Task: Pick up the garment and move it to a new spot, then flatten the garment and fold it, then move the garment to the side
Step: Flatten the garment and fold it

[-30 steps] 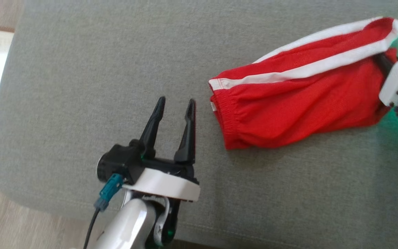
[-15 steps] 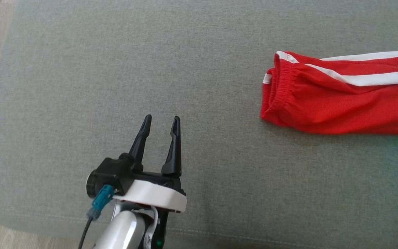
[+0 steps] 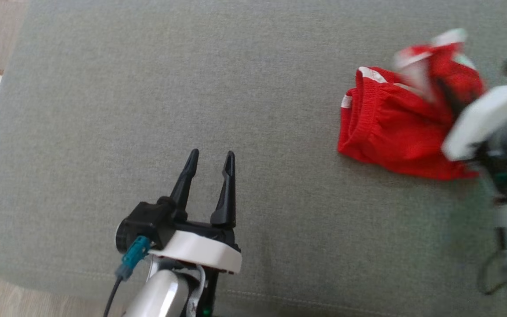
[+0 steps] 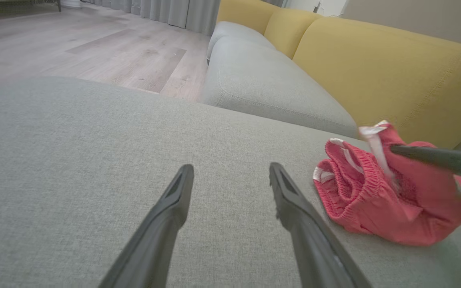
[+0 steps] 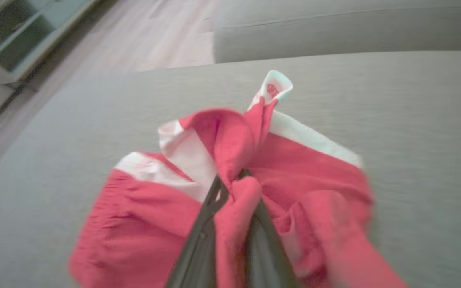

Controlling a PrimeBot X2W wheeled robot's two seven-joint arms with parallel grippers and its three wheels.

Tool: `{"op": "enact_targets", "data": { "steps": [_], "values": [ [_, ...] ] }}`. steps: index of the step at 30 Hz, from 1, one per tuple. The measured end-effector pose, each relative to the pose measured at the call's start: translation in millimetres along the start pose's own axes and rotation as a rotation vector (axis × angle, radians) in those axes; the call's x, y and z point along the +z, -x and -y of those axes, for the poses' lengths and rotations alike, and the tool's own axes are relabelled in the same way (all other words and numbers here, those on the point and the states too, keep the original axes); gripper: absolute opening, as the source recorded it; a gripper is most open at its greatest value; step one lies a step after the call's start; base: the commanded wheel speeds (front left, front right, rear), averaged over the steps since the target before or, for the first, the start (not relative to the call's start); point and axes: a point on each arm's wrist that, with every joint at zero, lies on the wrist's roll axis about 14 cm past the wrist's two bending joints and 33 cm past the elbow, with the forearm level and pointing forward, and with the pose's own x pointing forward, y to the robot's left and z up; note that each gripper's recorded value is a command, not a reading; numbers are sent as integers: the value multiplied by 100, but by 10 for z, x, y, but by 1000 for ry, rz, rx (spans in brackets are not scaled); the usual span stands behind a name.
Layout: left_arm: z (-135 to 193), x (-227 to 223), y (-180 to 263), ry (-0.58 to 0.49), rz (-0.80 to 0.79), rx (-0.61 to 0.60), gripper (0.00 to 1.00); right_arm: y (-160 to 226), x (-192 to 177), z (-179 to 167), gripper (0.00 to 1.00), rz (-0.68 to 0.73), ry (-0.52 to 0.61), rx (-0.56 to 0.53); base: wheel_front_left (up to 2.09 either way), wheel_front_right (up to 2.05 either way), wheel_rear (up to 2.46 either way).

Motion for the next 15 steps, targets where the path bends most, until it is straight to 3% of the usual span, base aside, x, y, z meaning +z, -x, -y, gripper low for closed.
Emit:
{"op": "enact_targets", "data": {
  "steps": [7,15],
  "values": [
    [-49,-31,45,19,-16,23,100,-298,-267,-912,0,-75,-3,203,0,0,0],
    [-105,1,109,9,-9,48,100,-392,-290,-1163,0,-64,18,240,0,0,0]
  ]
}}
